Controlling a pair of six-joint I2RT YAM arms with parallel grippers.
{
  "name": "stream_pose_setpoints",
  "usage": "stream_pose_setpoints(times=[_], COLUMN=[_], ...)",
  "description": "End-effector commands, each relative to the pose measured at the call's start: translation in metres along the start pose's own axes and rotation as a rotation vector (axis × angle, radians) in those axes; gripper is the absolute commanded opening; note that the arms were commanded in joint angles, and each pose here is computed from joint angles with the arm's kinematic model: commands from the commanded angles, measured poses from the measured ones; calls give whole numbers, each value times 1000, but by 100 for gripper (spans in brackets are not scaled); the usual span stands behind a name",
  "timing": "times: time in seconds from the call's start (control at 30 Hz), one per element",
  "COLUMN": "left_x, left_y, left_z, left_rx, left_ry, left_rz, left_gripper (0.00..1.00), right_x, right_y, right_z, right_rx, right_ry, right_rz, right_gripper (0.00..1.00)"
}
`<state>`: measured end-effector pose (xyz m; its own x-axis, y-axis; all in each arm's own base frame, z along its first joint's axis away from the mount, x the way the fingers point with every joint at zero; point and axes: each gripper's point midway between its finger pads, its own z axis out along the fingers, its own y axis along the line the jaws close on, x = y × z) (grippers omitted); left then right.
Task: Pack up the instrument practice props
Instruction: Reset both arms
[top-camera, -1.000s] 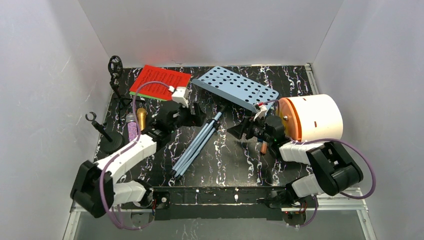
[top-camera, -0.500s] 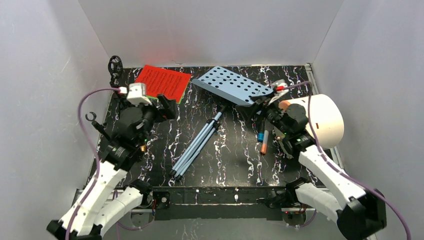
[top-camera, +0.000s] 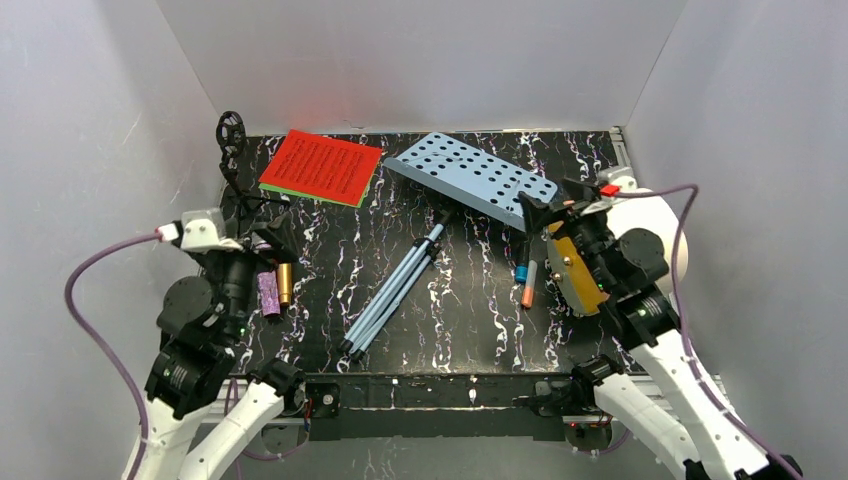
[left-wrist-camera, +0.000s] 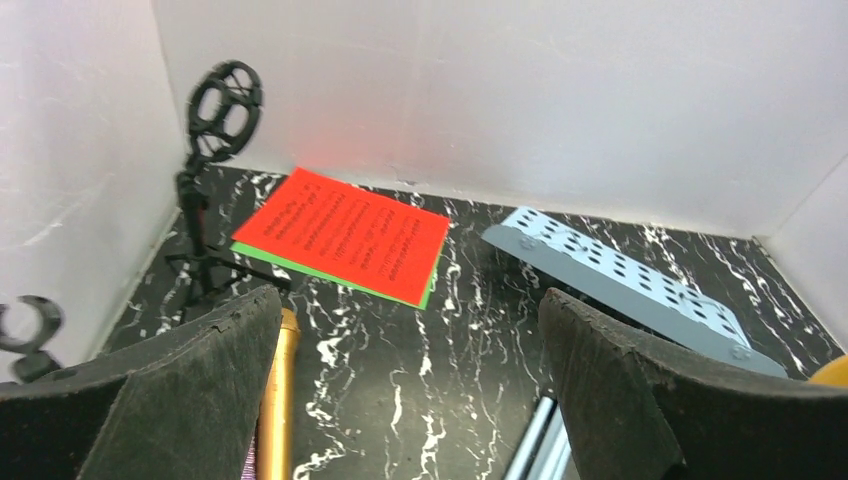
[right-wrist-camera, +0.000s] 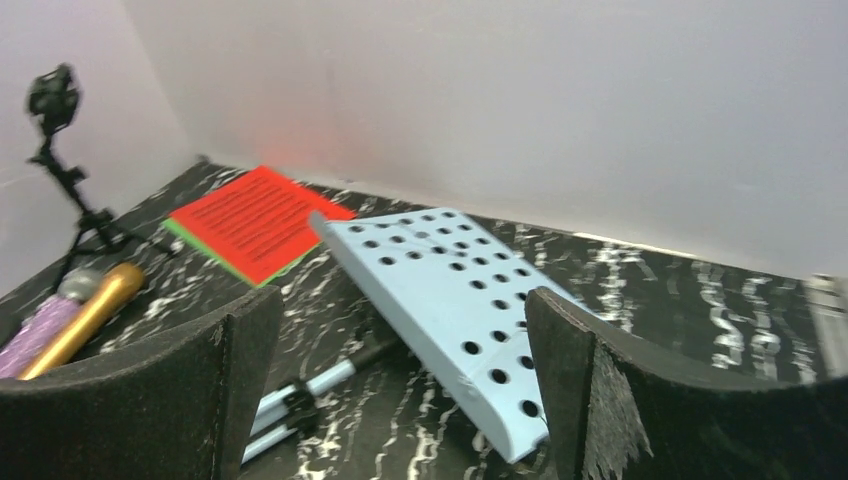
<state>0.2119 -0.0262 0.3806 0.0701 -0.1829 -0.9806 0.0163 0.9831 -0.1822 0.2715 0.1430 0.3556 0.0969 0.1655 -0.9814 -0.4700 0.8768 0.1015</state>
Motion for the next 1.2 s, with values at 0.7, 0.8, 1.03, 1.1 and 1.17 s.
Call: stream_pose_setpoints(times=[0.7, 0.8, 1.03, 1.1, 1.17], left_x=[3, 7, 11, 14, 16], left_y=[67, 65, 63, 62, 62], left_z=[-52, -48, -47, -45, -44], left_rx=[-177, -179, -167, -162, -165], left_ry=[-307, -300, -304, -299, -297], left_rz=[-102, -107, -111, -107, -103], left_gripper=[98, 98, 98, 98, 98], right_x=[-80, -76, -68, -67, -67], right_y=[-90, -93, -94, -95, -95], right_z=[-146, -148, -148, -148, -148], right_rx=[536, 551, 552, 555, 556], right_ry=[-475, -484, -501, -502, -503], right_rz=[-70, -72, -68, -62, -63], right_gripper=[99, 99, 99, 99, 99])
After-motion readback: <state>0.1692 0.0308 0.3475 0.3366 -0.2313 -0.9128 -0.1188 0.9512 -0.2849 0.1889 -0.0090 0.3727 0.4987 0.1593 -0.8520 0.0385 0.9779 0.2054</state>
